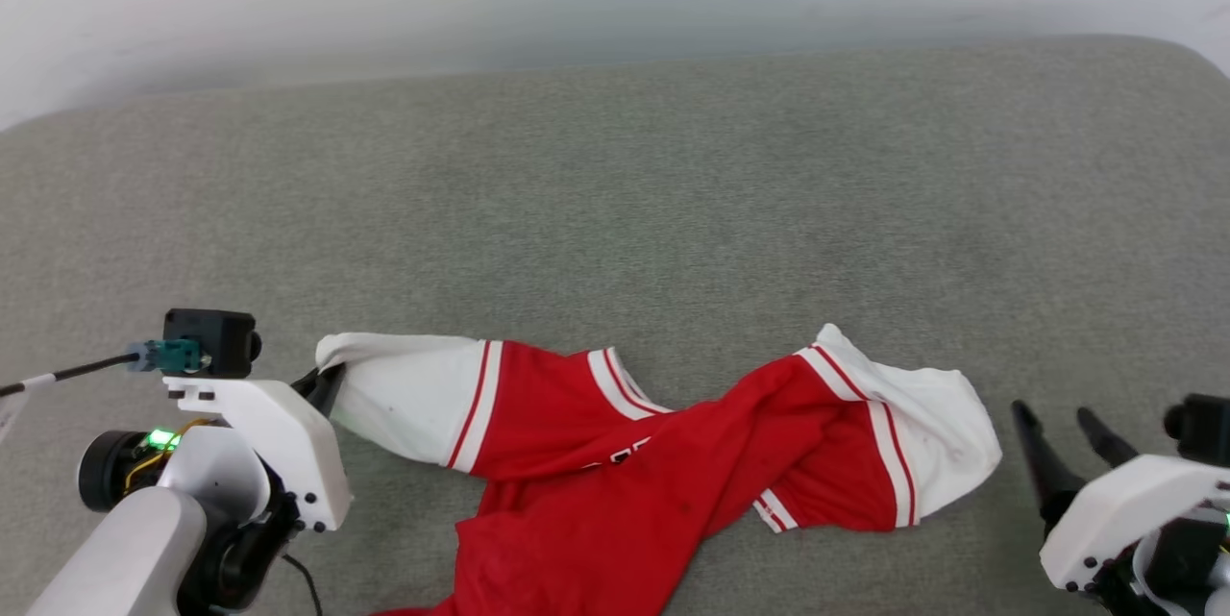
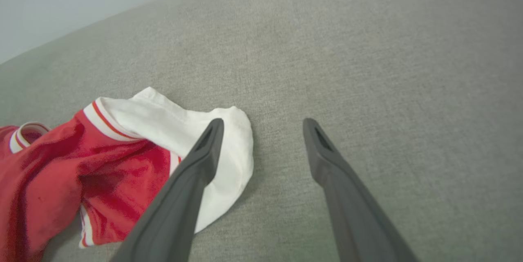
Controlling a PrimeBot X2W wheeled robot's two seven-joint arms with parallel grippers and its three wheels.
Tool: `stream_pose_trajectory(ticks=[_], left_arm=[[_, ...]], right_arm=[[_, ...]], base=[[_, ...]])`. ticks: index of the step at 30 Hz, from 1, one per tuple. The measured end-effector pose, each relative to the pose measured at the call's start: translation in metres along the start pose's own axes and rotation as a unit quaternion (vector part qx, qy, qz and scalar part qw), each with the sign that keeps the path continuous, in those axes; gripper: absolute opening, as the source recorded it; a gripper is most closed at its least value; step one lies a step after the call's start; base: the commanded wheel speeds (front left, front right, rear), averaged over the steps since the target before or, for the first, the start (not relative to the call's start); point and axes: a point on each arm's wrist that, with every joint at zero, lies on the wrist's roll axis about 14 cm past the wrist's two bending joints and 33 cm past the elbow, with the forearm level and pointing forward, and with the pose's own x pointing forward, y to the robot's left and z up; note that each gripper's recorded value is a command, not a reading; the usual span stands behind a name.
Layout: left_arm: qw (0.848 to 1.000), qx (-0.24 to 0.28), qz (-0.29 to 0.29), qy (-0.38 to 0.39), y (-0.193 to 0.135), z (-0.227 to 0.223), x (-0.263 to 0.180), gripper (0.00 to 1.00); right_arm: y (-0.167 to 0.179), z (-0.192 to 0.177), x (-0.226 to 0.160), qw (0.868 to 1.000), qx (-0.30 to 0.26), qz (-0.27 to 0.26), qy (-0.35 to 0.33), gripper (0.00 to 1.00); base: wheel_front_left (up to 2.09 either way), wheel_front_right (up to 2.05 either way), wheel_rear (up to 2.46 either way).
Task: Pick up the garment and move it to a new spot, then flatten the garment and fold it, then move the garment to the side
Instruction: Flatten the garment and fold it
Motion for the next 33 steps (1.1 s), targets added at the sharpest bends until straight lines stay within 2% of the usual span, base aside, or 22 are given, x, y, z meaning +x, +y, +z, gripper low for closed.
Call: stream_pose_trajectory(ticks=[2, 3, 7, 11, 12, 17, 18, 19, 20, 26, 28, 29, 33], left_arm=[[1.000, 0.001, -0.001, -0.007, -0.002, 0.003, -0.002, 0.00], [1.000, 0.003, -0.001, -0.019, -0.004, 0.008, -0.006, 0.00], [0.999, 0.007, -0.007, -0.032, -0.010, 0.014, -0.008, 0.00], [0.999, 0.006, -0.009, -0.038, -0.011, 0.017, -0.006, 0.00], [0.999, 0.006, -0.009, -0.038, -0.011, 0.017, -0.006, 0.00], [1.000, -0.008, -0.004, -0.028, -0.006, 0.008, -0.003, 0.00], [1.000, -0.008, -0.003, -0.026, -0.005, 0.007, -0.003, 0.00], [1.000, -0.009, -0.002, -0.025, -0.004, 0.006, -0.003, 0.00], [1.000, -0.010, 0.000, -0.025, -0.003, 0.005, -0.003, 0.00], [0.999, -0.009, 0.005, -0.044, 0.001, 0.013, -0.005, 0.00], [0.998, -0.003, 0.010, -0.060, 0.004, 0.022, -0.006, 0.00], [0.996, 0.004, 0.015, -0.087, 0.006, 0.037, -0.008, 0.00], [0.989, 0.020, 0.025, -0.142, 0.009, 0.072, -0.015, 0.00]], right_arm=[[0.002, -0.005, 0.003, 1.000, -0.003, 0.006, 0.025, 1.00], [0.006, -0.013, 0.010, 0.997, -0.015, 0.018, 0.070, 1.00], [0.013, -0.027, 0.023, 0.986, -0.045, 0.035, 0.155, 1.00], [0.021, -0.041, 0.035, 0.972, -0.068, 0.046, 0.221, 1.00], [0.021, -0.041, 0.035, 0.972, -0.068, 0.046, 0.221, 1.00], [0.031, -0.068, 0.045, 0.948, -0.089, 0.062, 0.299, 1.00], [0.032, -0.071, 0.046, 0.945, -0.091, 0.064, 0.309, 0.82], [0.033, -0.072, 0.047, 0.943, -0.091, 0.066, 0.315, 0.37], [0.034, -0.073, 0.047, 0.941, -0.090, 0.067, 0.318, 0.02], [0.037, -0.069, 0.047, 0.941, -0.094, 0.073, 0.316, 0.00], [0.034, -0.060, 0.047, 0.946, -0.098, 0.069, 0.303, 0.00], [0.033, -0.042, 0.051, 0.955, -0.101, 0.066, 0.270, 0.00], [0.028, 0.018, 0.058, 0.976, -0.127, 0.049, 0.172, 0.00]], base=[[0.00, 0.00, 0.00], [0.00, 0.00, 0.00], [0.00, 0.00, 0.00], [0.00, 0.00, 0.00], [0.00, 0.00, 0.00], [0.00, 0.00, 0.00], [0.00, 0.00, 0.00], [0.00, 0.00, 0.00], [0.00, 0.00, 0.00], [0.00, 0.00, 0.00], [0.00, 0.00, 0.00], [0.00, 0.00, 0.00], [0.00, 0.00, 0.00]])
